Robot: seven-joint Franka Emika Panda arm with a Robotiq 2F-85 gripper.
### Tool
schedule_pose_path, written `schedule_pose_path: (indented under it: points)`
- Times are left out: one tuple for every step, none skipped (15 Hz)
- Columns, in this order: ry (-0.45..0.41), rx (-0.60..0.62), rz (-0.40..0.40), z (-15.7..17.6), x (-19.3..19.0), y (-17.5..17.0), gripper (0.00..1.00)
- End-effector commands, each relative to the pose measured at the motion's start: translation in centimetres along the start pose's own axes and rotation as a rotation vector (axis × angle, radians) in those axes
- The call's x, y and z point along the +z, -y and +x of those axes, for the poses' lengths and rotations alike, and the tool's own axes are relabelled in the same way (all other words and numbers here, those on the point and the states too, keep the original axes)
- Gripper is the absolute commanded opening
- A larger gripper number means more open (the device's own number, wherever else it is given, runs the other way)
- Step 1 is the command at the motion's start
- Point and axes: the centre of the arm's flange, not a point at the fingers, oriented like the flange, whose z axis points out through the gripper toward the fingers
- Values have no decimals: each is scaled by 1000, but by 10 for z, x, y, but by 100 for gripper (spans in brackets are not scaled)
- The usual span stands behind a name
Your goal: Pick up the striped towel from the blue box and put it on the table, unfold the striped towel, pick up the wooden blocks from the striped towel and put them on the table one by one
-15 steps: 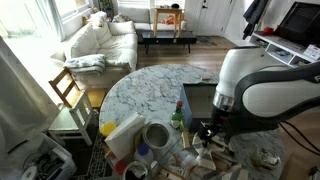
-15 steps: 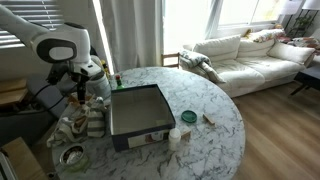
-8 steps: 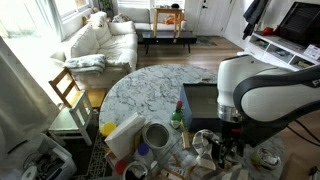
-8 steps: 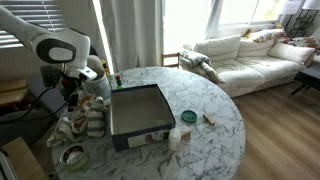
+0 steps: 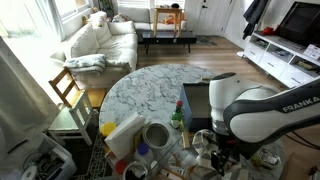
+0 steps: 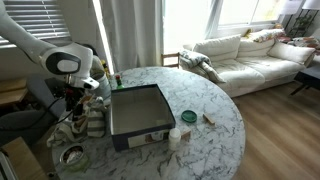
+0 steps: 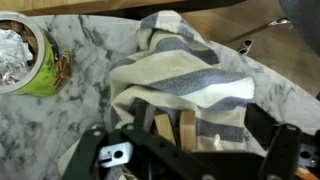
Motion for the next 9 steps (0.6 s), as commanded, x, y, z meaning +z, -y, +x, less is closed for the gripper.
schedule_pose_path:
  points:
    - [-26, -13, -20, 13, 19, 1, 92]
    - [-41, -4, -19, 15, 21, 0, 90]
    - [-59, 0, -26, 18, 23, -1, 89]
    - [-71, -3, -25, 20, 24, -1, 91]
    - [-78, -4, -28, 22, 25, -2, 84]
    - [-86, -4, -33, 23, 26, -3, 82]
    - [-92, -3, -38, 24, 26, -5, 72]
    - [-98, -2, -43, 25, 26, -6, 77]
    - [-105, -2, -47, 26, 26, -8, 77]
